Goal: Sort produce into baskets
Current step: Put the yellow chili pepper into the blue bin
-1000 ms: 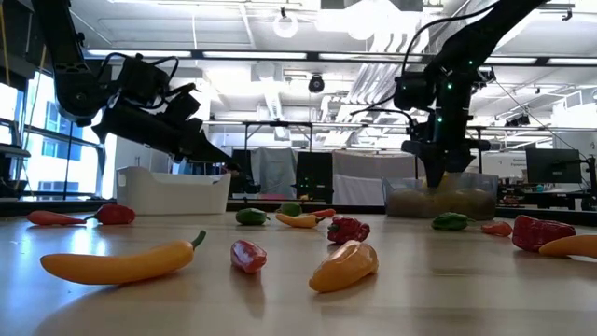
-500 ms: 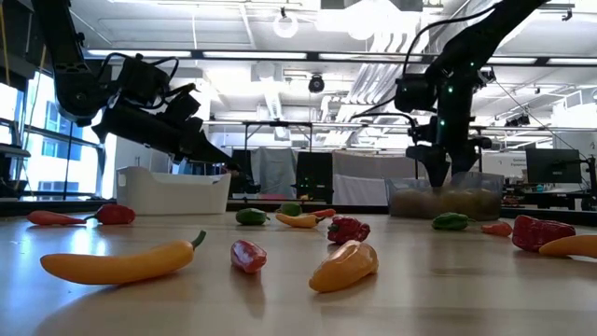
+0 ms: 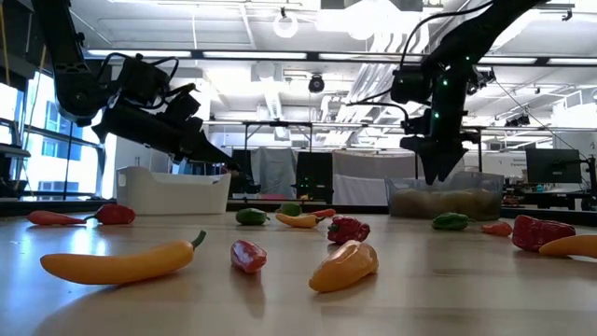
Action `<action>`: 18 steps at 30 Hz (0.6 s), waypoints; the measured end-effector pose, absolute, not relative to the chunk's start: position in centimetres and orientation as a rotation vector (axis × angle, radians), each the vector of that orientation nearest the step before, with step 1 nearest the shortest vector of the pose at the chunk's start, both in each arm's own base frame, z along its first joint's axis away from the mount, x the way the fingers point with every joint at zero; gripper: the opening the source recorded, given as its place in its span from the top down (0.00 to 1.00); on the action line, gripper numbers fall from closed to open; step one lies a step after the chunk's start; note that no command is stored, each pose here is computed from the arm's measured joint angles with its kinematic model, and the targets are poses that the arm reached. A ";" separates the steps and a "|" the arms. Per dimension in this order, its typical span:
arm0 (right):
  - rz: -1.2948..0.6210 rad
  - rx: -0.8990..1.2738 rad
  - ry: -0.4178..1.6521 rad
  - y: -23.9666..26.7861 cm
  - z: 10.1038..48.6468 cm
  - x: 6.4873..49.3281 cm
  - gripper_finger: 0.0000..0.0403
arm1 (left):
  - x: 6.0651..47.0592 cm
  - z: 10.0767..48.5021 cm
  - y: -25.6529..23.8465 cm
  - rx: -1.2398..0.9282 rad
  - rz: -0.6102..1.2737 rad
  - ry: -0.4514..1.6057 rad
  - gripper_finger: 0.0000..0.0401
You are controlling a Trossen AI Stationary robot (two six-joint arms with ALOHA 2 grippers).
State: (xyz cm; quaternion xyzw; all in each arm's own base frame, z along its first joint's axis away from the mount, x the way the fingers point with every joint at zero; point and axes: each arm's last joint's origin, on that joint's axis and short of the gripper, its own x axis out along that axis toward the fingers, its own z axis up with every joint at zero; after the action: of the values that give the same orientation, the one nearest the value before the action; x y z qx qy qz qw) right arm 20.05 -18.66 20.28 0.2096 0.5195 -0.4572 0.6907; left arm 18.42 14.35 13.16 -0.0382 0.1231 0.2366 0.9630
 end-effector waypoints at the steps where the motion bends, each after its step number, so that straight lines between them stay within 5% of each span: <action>1: -1.002 0.459 1.151 -18.7 20.7 20.3 0.71 | 18.4 13.2 14.4 -0.077 0.478 0.249 1.00; 7: -0.934 0.372 1.105 -17.4 23.4 22.0 0.98 | 18.5 13.2 14.2 -0.096 0.412 0.241 1.00; 18: -0.569 0.344 0.873 -12.9 21.1 25.8 0.98 | 20.9 13.9 13.2 -0.128 0.276 0.287 1.00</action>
State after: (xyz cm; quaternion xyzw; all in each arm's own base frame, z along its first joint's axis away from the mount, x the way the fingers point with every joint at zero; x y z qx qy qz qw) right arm 25.80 -12.95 21.10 0.1637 0.4147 -0.2705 0.8533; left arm 20.92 13.24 13.87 -0.0635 0.1426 0.1368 0.9782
